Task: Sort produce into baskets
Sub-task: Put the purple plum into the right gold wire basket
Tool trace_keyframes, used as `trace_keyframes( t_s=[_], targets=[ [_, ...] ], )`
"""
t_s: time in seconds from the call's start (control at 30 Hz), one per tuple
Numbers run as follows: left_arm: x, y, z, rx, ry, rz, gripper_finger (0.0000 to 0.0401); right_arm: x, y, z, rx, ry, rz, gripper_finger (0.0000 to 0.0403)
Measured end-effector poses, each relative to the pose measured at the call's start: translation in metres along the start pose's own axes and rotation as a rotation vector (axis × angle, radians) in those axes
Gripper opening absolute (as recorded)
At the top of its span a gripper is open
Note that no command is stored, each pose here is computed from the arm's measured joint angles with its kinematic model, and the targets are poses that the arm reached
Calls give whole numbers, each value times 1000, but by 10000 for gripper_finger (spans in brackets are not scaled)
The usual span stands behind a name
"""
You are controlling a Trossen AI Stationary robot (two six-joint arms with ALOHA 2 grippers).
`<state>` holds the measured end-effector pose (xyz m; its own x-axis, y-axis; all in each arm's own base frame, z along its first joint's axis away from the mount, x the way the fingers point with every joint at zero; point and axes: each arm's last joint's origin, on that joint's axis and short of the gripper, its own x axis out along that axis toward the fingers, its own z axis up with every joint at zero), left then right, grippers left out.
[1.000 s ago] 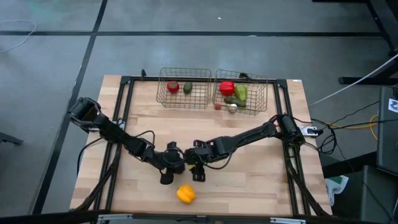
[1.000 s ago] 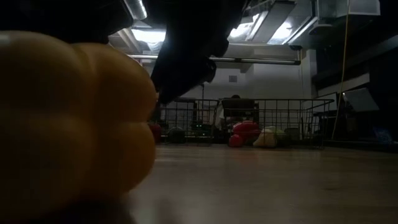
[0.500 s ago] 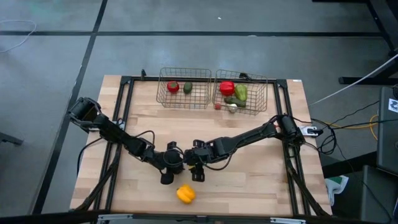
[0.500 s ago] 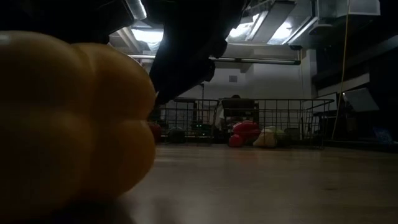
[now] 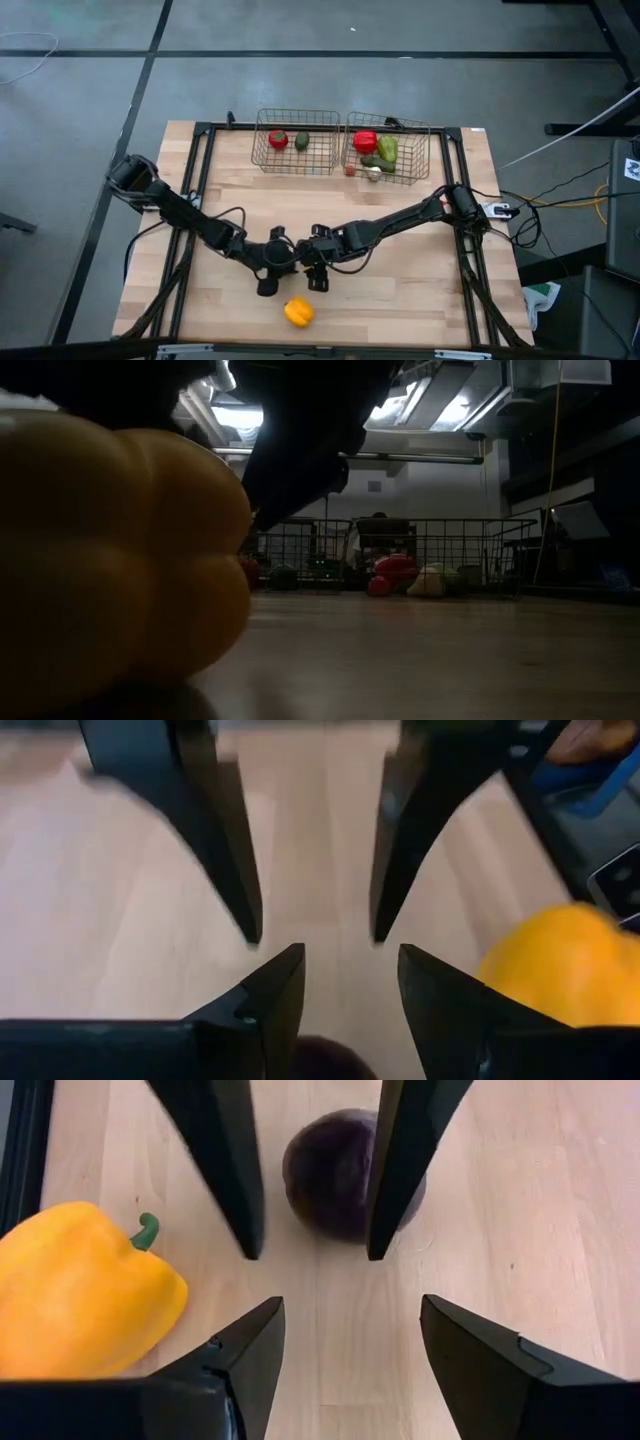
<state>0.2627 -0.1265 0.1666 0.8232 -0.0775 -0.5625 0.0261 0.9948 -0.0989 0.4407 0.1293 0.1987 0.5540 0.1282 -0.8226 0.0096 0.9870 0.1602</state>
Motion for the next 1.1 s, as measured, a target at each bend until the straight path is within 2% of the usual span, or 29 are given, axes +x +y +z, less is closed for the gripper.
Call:
trace_keyframes(
  t_s=[0.13, 0.33, 0.43, 0.63, 0.77, 1.1],
  targets=[
    [-9, -1, 9, -9, -38, -29, 159, 0, 0, 0, 0, -2, 1, 234],
    [-10, -1, 9, -57, -29, -40, 163, 0, 0, 0, 0, -3, 1, 234],
    [-10, 3, 8, -81, -2, -24, 182, 0, 0, 0, 0, -1, 1, 234],
    [-7, 11, 8, -187, 13, 17, 252, 1, 0, 0, 0, -1, 0, 234],
    [-6, 17, 8, -184, 24, 41, 284, 1, 0, 0, 0, -1, 0, 234],
    [-5, 22, 7, -174, 50, 48, 295, 1, 0, 0, 0, -1, 1, 234]
  ],
)
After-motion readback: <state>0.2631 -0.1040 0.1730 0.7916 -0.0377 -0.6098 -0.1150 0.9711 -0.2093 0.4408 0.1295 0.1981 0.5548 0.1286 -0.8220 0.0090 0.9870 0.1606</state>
